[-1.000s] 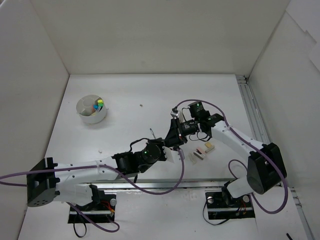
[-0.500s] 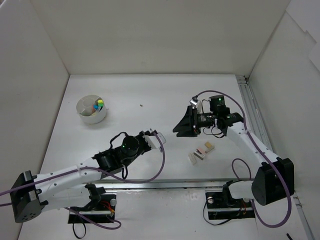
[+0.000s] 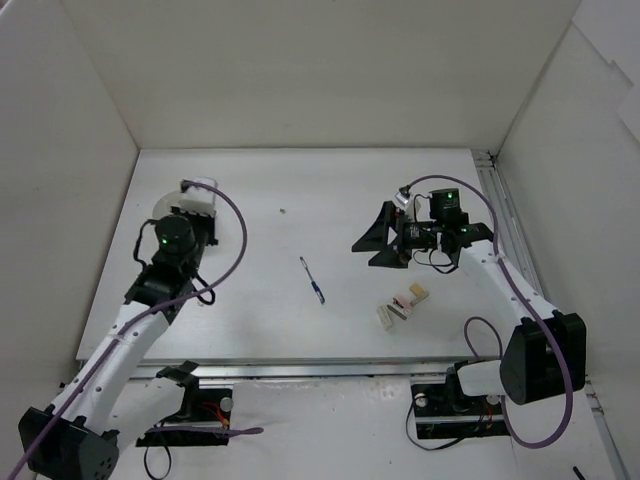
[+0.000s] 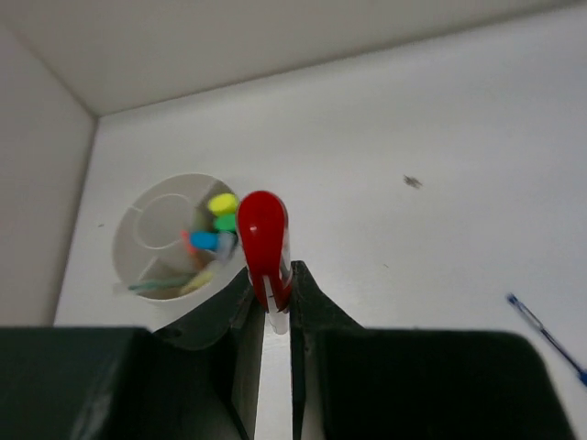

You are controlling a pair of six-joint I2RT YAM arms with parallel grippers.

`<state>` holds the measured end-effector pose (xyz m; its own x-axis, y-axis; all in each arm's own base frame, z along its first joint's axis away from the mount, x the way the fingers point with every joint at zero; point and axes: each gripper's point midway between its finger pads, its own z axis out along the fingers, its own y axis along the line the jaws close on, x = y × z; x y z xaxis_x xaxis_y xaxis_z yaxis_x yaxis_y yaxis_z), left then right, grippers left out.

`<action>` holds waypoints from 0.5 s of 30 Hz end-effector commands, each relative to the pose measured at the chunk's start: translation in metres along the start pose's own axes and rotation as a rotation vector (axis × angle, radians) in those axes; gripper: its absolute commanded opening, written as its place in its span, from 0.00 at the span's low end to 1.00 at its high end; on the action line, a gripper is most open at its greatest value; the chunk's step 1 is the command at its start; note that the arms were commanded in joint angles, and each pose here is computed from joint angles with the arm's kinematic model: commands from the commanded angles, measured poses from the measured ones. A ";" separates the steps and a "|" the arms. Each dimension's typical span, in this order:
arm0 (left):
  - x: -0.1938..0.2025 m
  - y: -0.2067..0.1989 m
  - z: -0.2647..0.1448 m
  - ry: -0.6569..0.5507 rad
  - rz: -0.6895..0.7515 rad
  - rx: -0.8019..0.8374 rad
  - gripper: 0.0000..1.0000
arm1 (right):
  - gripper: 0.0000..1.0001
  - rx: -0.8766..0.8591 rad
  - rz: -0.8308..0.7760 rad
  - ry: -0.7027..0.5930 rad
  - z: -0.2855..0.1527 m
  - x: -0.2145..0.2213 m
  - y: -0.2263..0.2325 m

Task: Sort the stationery into containers
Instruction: Place the pen in the storage box.

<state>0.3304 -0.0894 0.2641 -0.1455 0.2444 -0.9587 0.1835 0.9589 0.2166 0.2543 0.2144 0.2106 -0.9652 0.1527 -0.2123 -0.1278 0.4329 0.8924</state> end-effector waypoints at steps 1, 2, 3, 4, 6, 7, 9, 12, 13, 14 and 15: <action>-0.046 0.063 -0.003 -0.084 -0.207 -0.172 0.00 | 0.98 0.069 -0.082 -0.086 -0.004 -0.021 -0.013; -0.052 0.074 -0.001 -0.094 -0.241 -0.192 0.00 | 0.98 0.108 -0.082 -0.115 -0.005 -0.026 -0.021; -0.051 0.084 0.000 -0.093 -0.252 -0.208 0.00 | 0.98 0.130 -0.078 -0.129 -0.007 -0.029 -0.026; -0.047 0.106 0.000 -0.090 -0.266 -0.254 0.00 | 0.98 0.151 -0.083 -0.147 -0.008 -0.033 -0.030; -0.053 0.121 0.008 -0.110 -0.279 -0.259 0.00 | 0.98 0.205 -0.084 -0.185 -0.011 -0.040 -0.039; -0.052 0.138 0.009 -0.112 -0.289 -0.297 0.00 | 0.98 0.216 -0.092 -0.190 -0.012 -0.042 -0.040; -0.052 0.145 0.022 -0.102 -0.286 -0.256 0.00 | 0.98 0.238 -0.099 -0.202 -0.013 -0.045 -0.044; -0.047 0.167 0.041 -0.082 -0.282 -0.269 0.00 | 0.98 0.252 -0.103 -0.210 -0.015 -0.049 -0.047; -0.043 0.172 0.046 -0.074 -0.287 -0.278 0.00 | 0.98 0.255 -0.107 -0.209 -0.015 -0.050 -0.048; -0.037 0.180 0.054 -0.059 -0.291 -0.266 0.00 | 0.98 0.259 -0.111 -0.211 -0.016 -0.051 -0.048; -0.036 0.184 0.059 -0.063 -0.299 -0.259 0.00 | 0.98 0.261 -0.113 -0.215 -0.016 -0.053 -0.048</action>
<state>0.4072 0.0682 0.2916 -0.2034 -0.0441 -0.9781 -0.1768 0.9842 -0.0076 0.2922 0.1764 0.1738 -0.9037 0.2610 -0.3394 -0.0985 0.6447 0.7581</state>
